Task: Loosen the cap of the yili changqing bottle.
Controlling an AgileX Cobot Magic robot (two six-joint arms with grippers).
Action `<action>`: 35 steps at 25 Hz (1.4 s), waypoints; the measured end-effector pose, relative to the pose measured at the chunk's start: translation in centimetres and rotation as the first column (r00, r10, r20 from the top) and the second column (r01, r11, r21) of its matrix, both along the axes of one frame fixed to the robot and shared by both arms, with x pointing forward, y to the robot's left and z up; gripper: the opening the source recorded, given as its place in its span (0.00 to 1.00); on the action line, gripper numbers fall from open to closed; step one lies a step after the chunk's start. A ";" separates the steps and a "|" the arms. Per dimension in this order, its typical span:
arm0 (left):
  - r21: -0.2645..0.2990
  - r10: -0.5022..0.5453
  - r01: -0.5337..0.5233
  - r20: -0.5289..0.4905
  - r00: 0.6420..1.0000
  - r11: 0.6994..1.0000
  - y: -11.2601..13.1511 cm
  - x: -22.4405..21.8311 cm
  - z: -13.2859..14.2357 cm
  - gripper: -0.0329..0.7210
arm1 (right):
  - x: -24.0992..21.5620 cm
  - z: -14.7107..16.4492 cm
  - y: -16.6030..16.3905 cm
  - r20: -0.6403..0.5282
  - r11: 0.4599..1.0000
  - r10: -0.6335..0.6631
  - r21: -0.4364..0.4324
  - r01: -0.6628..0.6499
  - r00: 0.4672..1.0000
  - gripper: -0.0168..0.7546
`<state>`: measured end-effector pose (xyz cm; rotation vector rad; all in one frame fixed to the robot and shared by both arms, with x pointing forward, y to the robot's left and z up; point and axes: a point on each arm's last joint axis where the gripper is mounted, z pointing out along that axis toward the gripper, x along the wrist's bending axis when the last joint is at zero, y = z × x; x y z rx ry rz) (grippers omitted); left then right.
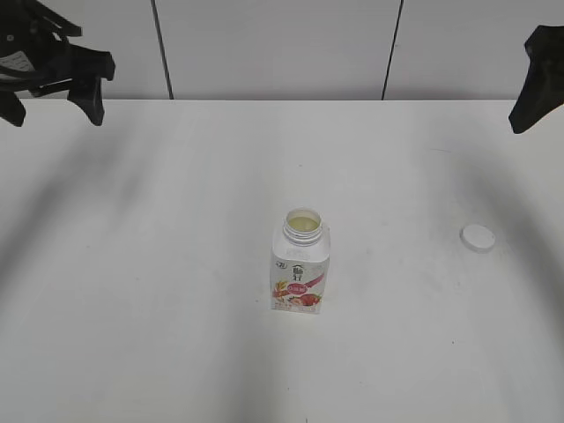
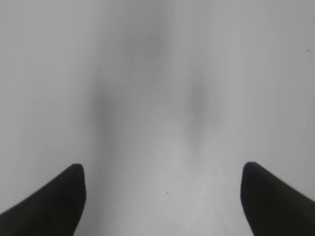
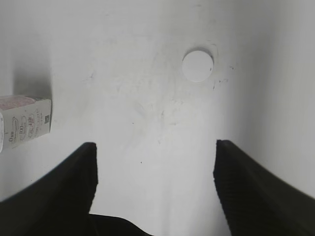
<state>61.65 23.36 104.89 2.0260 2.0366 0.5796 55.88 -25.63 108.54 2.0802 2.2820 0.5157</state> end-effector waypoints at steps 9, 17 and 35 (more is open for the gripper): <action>-0.088 0.091 -0.115 -0.240 0.966 0.989 4.1 -1.4 -0.4 0.82 | -0.2 0.2 0.0 0.004 1.000 0.001 0.000 -0.001 1.000 0.77; -0.093 0.040 -0.065 -0.249 0.968 0.993 4.5 -2.0 0.5 0.82 | -2.0 3.0 -0.2 0.092 1.000 0.001 0.004 -0.001 0.996 0.77; -0.095 0.033 -0.034 -0.008 0.999 0.995 5.9 -16.7 7.9 0.79 | -15.7 6.5 -1.1 0.302 1.000 -0.001 0.020 -0.005 0.953 0.77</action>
